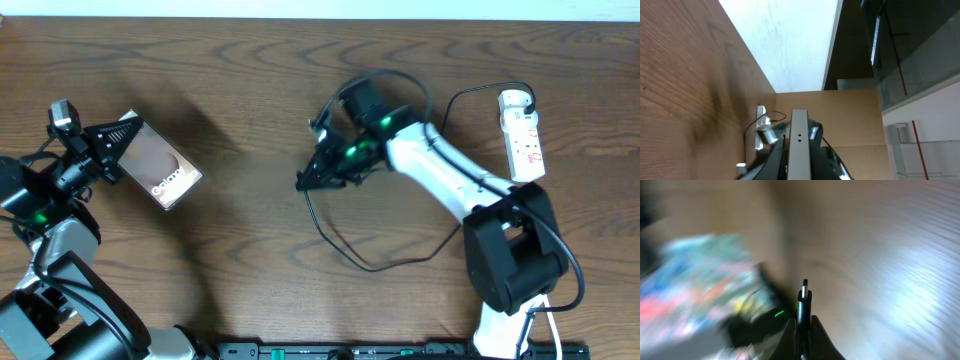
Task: Plug charger to phone and switch on socket
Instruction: 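Grasp the cable's plug end with the right gripper and lift it, then bring the plug to the bottom edge of the phone held by left gripper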
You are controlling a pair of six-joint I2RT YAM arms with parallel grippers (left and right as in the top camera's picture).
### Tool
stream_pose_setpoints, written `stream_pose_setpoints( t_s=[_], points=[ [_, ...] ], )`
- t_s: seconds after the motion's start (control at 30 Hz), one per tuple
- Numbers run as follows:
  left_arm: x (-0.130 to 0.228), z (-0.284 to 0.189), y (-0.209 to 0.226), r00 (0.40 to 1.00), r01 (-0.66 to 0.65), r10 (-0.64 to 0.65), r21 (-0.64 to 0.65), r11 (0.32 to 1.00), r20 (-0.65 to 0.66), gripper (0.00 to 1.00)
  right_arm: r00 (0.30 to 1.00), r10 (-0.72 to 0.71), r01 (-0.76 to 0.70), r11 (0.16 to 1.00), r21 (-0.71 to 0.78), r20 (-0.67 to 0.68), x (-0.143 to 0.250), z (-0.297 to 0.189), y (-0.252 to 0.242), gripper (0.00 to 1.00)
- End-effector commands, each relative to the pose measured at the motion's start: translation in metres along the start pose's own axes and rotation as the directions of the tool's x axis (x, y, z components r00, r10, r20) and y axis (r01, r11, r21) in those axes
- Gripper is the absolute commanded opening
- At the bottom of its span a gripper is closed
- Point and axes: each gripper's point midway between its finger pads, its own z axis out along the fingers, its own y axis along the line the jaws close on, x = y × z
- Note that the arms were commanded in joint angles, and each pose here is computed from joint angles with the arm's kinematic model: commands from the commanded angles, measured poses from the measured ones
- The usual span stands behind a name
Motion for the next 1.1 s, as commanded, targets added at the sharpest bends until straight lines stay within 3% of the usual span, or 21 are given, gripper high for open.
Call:
stream_pose_setpoints(
  t_s=[0.0,0.23,0.67,1.07],
  points=[
    [0.011,0.013,-0.011,0.996,-0.065,0.065,0.009,0.998,-0.063,0.07,0.918,-0.388,0.381,0.809,-0.448,0.08,0.015,-0.037,0.07,0.01],
    [0.04,0.052,-0.013,0.969,-0.163,0.168,0.046,0.986,-0.182,0.07,0.828,-0.538,0.55,0.723,-0.419,0.159,0.021,-0.039,0.065,0.01],
    [0.067,0.091,-0.016,0.944,-0.198,0.213,0.083,0.977,-0.25,0.07,0.793,-0.605,0.574,0.703,-0.42,0.071,0.047,-0.004,0.075,0.01],
    [0.051,0.103,-0.018,0.968,-0.201,0.209,0.071,0.977,-0.136,0.07,0.782,-0.621,0.575,0.684,-0.449,0.053,0.057,0.006,0.084,0.02]
  ],
)
